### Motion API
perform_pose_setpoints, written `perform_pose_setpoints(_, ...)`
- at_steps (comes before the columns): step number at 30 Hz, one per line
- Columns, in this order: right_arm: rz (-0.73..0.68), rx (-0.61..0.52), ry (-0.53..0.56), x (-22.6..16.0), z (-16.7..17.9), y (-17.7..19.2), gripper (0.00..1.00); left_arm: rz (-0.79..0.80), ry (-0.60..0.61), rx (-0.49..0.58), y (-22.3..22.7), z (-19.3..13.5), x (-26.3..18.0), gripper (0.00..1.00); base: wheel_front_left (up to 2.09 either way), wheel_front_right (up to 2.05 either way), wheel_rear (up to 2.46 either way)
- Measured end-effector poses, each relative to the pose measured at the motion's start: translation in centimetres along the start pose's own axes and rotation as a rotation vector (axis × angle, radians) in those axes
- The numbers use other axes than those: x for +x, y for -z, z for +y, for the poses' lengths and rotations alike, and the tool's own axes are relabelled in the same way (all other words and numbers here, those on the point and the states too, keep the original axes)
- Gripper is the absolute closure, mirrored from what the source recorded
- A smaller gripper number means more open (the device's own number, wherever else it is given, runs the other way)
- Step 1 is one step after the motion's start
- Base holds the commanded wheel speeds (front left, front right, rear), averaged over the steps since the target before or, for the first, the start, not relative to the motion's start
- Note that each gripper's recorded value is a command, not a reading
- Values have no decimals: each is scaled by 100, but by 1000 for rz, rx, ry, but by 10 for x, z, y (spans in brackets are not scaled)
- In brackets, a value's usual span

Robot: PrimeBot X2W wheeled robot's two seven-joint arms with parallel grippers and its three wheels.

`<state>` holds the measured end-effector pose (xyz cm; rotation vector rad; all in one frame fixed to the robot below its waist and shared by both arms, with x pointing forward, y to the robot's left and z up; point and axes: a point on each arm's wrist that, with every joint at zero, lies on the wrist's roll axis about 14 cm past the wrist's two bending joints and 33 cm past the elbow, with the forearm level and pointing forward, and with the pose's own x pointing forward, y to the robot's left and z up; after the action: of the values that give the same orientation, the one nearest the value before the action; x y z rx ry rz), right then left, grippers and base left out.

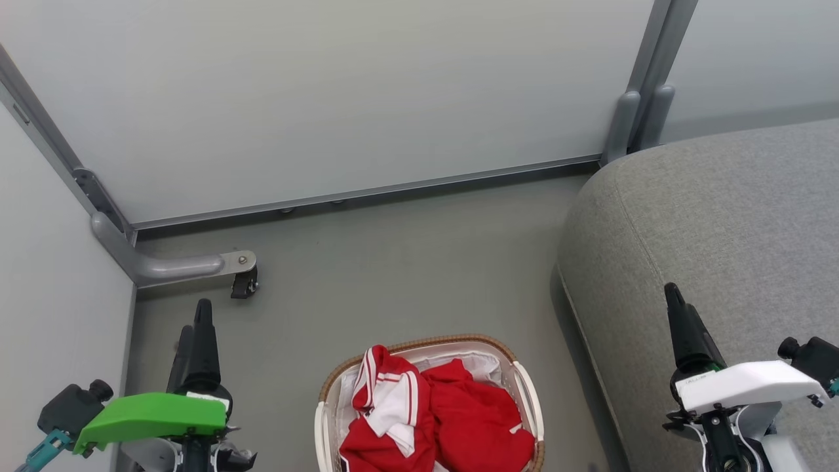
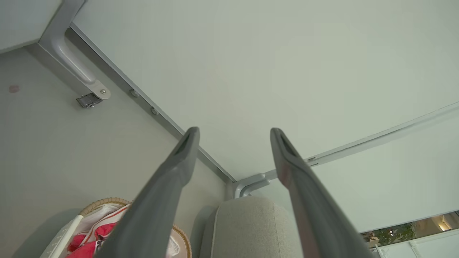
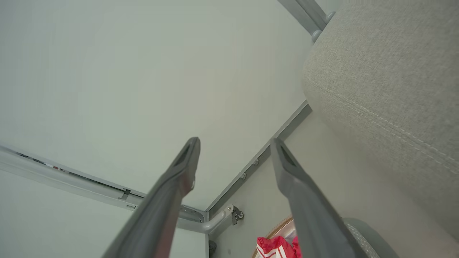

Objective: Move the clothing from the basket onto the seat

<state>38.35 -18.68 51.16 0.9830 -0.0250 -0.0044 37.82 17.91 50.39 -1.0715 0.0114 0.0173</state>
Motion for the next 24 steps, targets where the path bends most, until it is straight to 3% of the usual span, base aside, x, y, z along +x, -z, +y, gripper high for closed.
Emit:
perform_pose_setpoints(12, 15, -247, -38, 0, 8, 7, 0, 21, -7, 247, 10, 4, -6, 0, 0, 0, 0)
perform_pose_setpoints(24, 29, -407, -56, -2, 8, 16, 0, 32, -16, 413, 16, 11, -11, 0, 0, 0, 0)
